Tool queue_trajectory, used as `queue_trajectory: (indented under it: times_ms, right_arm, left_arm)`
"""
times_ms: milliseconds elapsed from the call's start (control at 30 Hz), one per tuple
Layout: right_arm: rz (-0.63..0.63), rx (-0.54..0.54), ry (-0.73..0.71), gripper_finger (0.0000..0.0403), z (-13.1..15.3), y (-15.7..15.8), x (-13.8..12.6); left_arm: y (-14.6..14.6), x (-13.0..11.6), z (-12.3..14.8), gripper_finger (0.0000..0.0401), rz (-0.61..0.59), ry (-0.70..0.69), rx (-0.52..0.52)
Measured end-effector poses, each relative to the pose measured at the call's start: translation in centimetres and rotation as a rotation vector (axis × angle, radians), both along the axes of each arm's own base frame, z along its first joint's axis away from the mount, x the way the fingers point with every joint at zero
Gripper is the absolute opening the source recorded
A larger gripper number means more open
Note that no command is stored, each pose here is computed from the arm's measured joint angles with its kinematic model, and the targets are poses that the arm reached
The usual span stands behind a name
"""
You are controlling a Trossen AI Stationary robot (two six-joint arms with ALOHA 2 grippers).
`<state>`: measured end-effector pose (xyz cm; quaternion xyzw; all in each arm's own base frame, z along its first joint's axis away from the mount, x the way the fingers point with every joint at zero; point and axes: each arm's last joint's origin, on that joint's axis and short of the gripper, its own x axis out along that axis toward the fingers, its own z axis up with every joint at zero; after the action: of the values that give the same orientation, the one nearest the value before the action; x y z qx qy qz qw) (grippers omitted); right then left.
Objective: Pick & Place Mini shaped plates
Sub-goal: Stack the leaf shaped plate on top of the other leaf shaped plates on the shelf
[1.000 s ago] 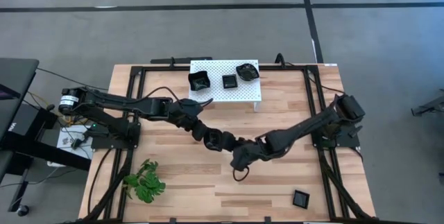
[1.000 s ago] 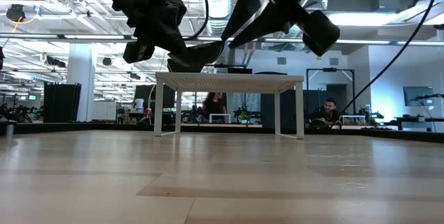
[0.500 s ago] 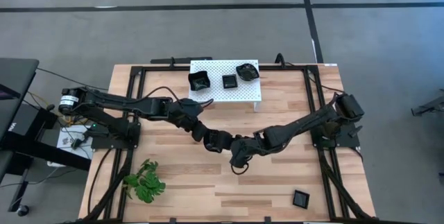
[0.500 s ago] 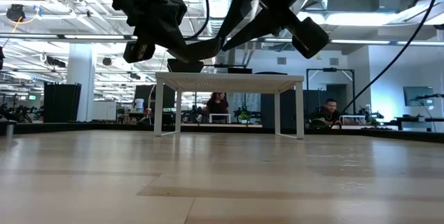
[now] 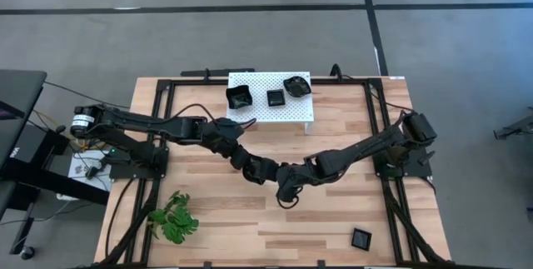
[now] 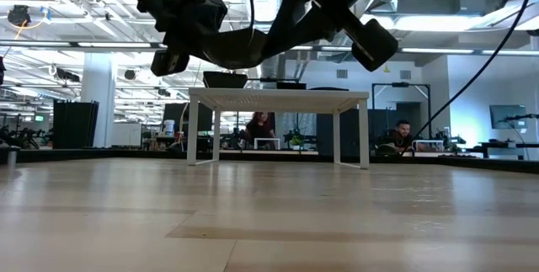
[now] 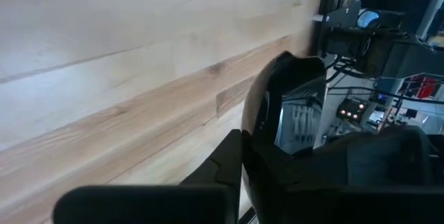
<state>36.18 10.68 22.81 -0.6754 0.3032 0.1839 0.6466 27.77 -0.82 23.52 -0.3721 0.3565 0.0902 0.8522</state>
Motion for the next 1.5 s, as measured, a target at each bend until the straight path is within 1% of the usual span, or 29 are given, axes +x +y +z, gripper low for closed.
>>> queue_trajectory:
  times_ms: [100,167,267,400,533,633,733,900,1000,1100,1167,1300,1400,1500]
  right_arm:
    - [0.002,0.005,0.002,0.0006,0.0,0.0,0.0]
    - [-0.008,0.032,0.002,0.0003,0.0,0.0,0.0]
    - [-0.057,0.088,-0.001,0.0006,-0.1,0.0,-0.1]
    - [-0.125,0.147,0.047,0.0003,-0.6,0.0,-0.6]
    - [-0.181,0.291,0.096,0.0004,-0.9,0.1,-0.9]
    - [-0.281,0.365,0.091,0.0004,-1.0,0.4,-1.2]
    - [-0.387,0.361,0.079,0.0002,-0.9,0.6,-1.9]
    - [-0.58,0.287,0.03,0.0003,1.0,0.1,-4.5]
    - [-0.683,0.276,-0.01,0.0002,3.1,-1.3,-6.4]
    - [-0.773,0.317,-0.061,0.0002,5.4,-3.4,-8.0]
    - [-0.848,0.379,-0.123,0.0003,6.7,-5.2,-8.8]
    - [-1.03,0.495,-0.262,0.0003,8.4,-9.2,-9.7]
    - [-1.191,0.6,-0.401,0.0003,9.1,-12.3,-9.8]
    - [-1.354,0.74,-0.568,0.0003,9.3,-15.1,-9.4]
  left_arm:
    - [0.1,0.0,0.0,0.005,0.015,-0.002,0.02]
    - [0.1,0.0,0.0,0.0062,0.026,-0.004,0.034]
    - [0.1,0.0,0.0,0.0077,0.027,-0.007,0.038]
    - [0.2,0.1,0.1,0.0089,0.031,-0.022,0.063]
    - [0.3,0.2,0.2,0.0092,0.037,-0.033,0.107]
    - [0.1,0.3,0.3,0.0092,0.027,-0.053,0.131]
    - [-0.3,0.4,0.5,0.0092,-0.002,-0.076,0.203]
    - [-1.2,0.6,0.8,0.0092,-0.013,-0.121,0.301]
    - [-1.8,0.7,1.0,0.0092,-0.037,-0.15,0.361]
    - [-2.4,0.8,1.4,0.0092,-0.048,-0.189,0.422]
    - [-2.6,0.9,1.6,0.0092,-0.044,-0.211,0.448]
    - [-3.0,1.0,1.7,0.0092,-0.035,-0.231,0.46]
    - [-3.0,1.0,1.8,0.0092,-0.037,-0.232,0.459]
    - [-2.9,1.0,1.8,0.0092,-0.031,-0.235,0.459]
